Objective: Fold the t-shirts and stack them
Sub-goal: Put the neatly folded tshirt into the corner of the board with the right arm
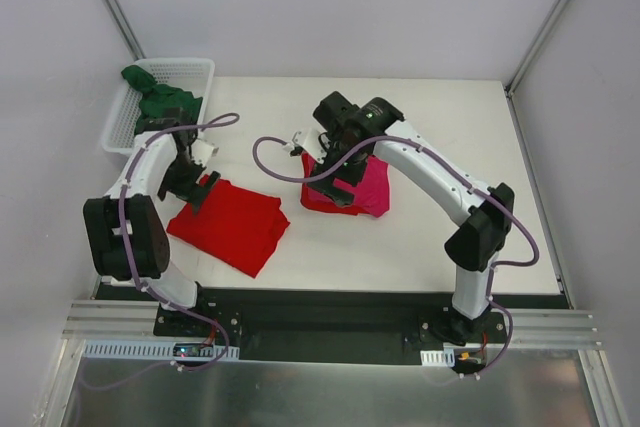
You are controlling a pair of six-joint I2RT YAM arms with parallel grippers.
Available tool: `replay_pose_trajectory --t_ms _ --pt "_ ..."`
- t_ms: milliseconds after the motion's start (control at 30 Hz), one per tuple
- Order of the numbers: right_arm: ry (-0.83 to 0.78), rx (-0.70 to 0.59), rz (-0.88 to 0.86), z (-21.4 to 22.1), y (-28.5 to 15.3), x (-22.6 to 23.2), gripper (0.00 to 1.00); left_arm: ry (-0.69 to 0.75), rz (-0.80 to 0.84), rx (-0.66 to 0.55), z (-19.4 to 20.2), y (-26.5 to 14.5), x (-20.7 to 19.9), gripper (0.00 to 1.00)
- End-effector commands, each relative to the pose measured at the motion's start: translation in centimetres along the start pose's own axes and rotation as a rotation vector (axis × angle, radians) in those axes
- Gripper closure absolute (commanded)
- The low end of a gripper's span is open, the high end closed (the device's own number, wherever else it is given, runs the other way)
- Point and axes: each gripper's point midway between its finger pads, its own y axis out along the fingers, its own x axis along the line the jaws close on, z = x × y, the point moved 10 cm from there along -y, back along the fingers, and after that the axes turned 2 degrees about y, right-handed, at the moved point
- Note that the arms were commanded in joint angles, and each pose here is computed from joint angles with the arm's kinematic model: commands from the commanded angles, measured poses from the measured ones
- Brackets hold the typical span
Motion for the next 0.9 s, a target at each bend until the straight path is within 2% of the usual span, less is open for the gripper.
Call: replay_pose_trajectory --t_ms 0,67,200,333,433,567,667,733,867 --pt "0.148 -0.008 -0.01 -0.2 -0.1 1.5 0.04 -0.142 0.032 -0.136 1.4 -0.7 0.8 0.01" --pt "0.171 -0.022 0.027 -0.7 -0.5 2.0 0.04 -0.164 0.081 -0.192 2.1 -0.6 1.1 0.0" --pt "0.191 -0.066 0.011 -1.5 -1.8 2.4 0.04 -0.145 0.163 -0.208 3.1 1.3 1.5 0.01" --pt "0.201 -0.007 -0.003 -1.7 -2.0 1.9 0.04 -0.073 0.178 -0.24 3.4 3.8 2.0 0.01" --pt "0.203 0.039 0.063 -1.2 -1.0 0.5 0.04 -0.063 0.208 -0.277 3.3 4.5 1.5 0.01" --pt "0.224 -0.025 0.124 -0.8 0.7 -1.4 0.04 -0.075 0.248 -0.318 3.6 4.6 0.6 0.01" --pt "0.241 0.061 0.188 -0.4 2.6 -3.7 0.04 -0.057 0.264 -0.355 4.0 5.1 -0.3 0.01" --pt "0.266 0.082 0.171 0.0 3.5 -5.2 0.04 -0.053 0.268 -0.375 4.2 5.2 -0.6 0.01" --pt "0.204 0.121 0.204 0.5 5.2 -7.2 0.04 -0.055 0.254 -0.365 4.4 5.8 -0.7 0.01"
